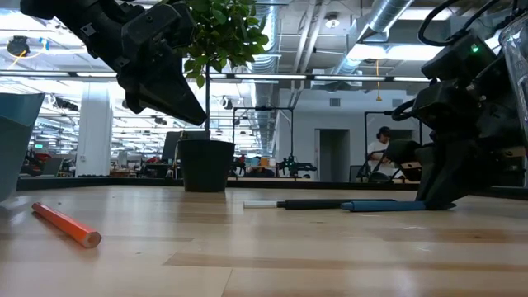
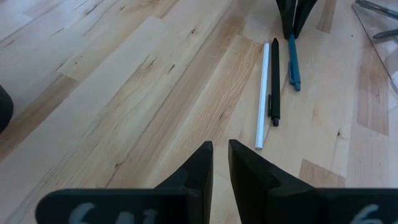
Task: Sort pens & pencils
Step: Put the blue pen into the transparent bin
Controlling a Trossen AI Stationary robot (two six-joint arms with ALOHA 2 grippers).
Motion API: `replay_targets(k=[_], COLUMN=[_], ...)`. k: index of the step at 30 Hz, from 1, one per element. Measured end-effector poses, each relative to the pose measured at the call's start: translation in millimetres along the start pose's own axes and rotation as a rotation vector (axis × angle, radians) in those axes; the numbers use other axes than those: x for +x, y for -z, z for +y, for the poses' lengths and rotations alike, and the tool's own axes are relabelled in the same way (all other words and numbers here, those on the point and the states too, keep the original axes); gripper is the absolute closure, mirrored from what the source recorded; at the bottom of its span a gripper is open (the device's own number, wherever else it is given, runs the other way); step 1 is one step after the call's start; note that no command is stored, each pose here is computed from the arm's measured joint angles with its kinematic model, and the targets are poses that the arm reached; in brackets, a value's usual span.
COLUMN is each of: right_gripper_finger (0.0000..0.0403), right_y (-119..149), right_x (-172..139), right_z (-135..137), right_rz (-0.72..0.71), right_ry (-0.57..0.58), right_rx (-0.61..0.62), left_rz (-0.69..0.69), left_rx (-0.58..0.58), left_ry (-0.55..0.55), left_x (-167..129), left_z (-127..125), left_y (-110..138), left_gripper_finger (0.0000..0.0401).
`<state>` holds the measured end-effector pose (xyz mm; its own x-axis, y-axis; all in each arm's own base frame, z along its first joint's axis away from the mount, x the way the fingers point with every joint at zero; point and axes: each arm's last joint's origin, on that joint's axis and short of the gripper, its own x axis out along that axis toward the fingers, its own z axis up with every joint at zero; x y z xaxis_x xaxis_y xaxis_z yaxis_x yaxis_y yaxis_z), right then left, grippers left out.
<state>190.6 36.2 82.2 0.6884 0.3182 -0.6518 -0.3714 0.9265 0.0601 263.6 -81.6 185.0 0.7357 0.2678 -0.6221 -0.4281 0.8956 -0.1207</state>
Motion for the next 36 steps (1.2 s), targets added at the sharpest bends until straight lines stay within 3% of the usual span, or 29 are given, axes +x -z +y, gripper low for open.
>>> replay_targets(k=[23, 36], right_gripper_finger=[0.0354, 0.0354], right_y=[-5, -21], right_x=[0, 0], right_z=[-1, -3], right_rz=[-0.045, -0.106], right_ry=[0.002, 0.009], right_rx=[0.001, -0.015], left_rz=[-0.010, -0.011], left_rx=[0.008, 0.008], left_ry=[-0.014, -0.015], left_x=[0, 0], left_z=[0, 0], left_y=[0, 0], left_gripper_finger=[0.0360, 0.0360])
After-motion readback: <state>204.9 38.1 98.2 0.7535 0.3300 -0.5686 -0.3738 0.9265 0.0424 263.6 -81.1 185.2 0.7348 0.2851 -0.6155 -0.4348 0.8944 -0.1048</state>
